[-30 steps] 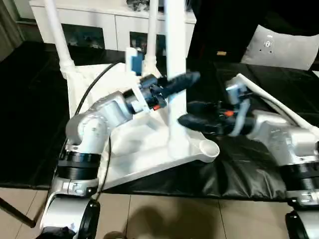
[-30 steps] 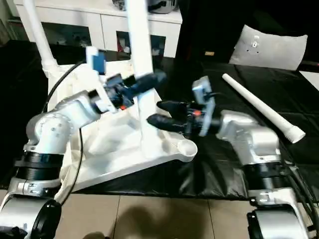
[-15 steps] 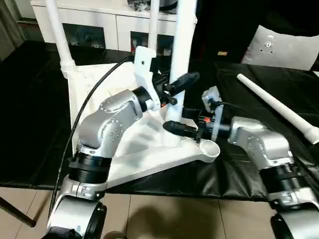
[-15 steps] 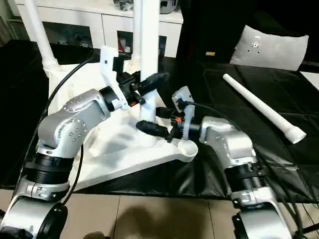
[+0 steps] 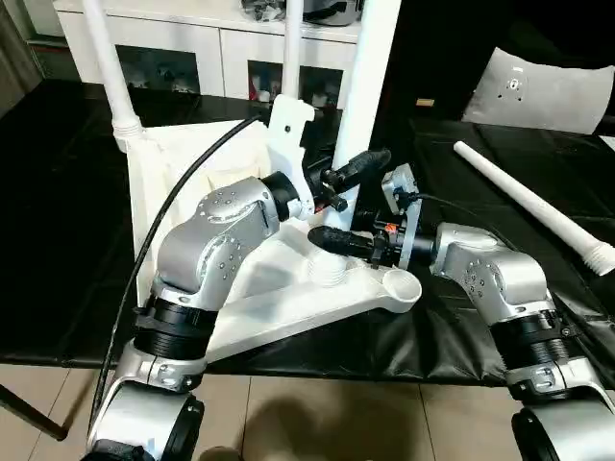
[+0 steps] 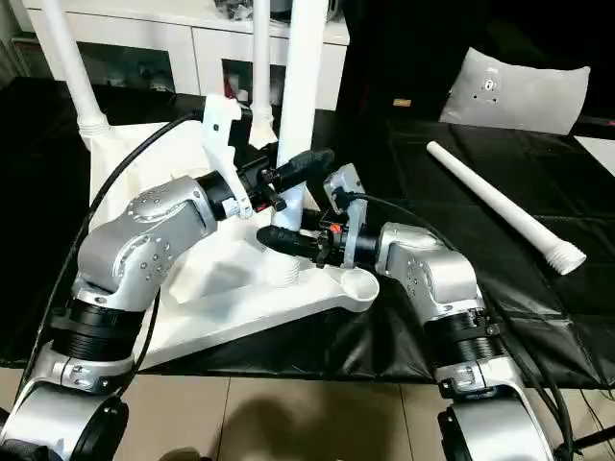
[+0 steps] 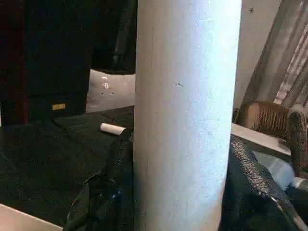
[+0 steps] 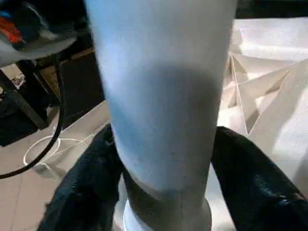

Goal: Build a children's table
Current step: Pick table leg

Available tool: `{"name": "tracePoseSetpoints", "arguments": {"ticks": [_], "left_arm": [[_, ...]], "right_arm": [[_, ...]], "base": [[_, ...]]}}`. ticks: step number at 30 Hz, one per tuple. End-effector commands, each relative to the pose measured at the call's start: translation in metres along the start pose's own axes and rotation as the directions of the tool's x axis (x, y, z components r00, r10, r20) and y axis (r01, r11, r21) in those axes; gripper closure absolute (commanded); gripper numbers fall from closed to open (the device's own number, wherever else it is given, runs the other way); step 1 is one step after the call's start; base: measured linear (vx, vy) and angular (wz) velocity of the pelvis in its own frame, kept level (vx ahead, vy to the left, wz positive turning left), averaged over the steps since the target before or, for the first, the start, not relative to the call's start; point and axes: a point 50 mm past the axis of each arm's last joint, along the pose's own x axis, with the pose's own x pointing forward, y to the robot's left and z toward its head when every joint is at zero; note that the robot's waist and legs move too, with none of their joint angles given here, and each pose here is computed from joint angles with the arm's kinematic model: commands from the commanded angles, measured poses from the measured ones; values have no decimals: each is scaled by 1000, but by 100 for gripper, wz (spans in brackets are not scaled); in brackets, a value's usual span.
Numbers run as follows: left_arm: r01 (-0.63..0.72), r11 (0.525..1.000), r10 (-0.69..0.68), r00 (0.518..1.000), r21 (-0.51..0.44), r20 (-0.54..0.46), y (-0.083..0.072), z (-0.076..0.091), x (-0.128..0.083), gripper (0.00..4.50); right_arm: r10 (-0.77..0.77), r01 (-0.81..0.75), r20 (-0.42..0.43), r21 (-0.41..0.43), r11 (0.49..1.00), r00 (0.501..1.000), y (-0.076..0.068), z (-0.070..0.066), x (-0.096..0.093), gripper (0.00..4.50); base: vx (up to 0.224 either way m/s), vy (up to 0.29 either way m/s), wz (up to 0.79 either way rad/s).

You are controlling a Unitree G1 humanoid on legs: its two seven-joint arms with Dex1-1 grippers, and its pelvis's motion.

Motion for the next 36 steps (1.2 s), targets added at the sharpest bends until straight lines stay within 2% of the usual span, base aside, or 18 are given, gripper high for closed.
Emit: {"name": "tracePoseSetpoints", "arguments": {"ticks": [1,8,22,23,28,36], "left_arm": [[31,999,-32,999,26,20,-7,4,2,269],[66,998,-67,998,17,20,-12,4,3,269],[62,998,-63,998,15,23,-12,4,2,269],[61,998,-61,998,21,22,-11,4,2,269],[71,997,-71,997,25,17,-12,3,1,269],[76,997,-77,997,28,14,-12,2,1,269]], "right_arm": [[-1,1,-14,2,1000,1000,0,-1,-1,194],[14,-14,22,37,999,1000,0,1,1,251],[2,-2,11,17,1000,1000,-1,-1,1,259],[15,-16,26,42,999,1000,-1,0,2,203],[11,-12,25,28,1000,1000,-1,2,1,155],[-9,9,19,23,1000,1000,-4,2,0,143]], "base": [[0,0,0],[0,0,0],[0,0,0],[0,0,0],[0,0,0],[0,0,0]]}}
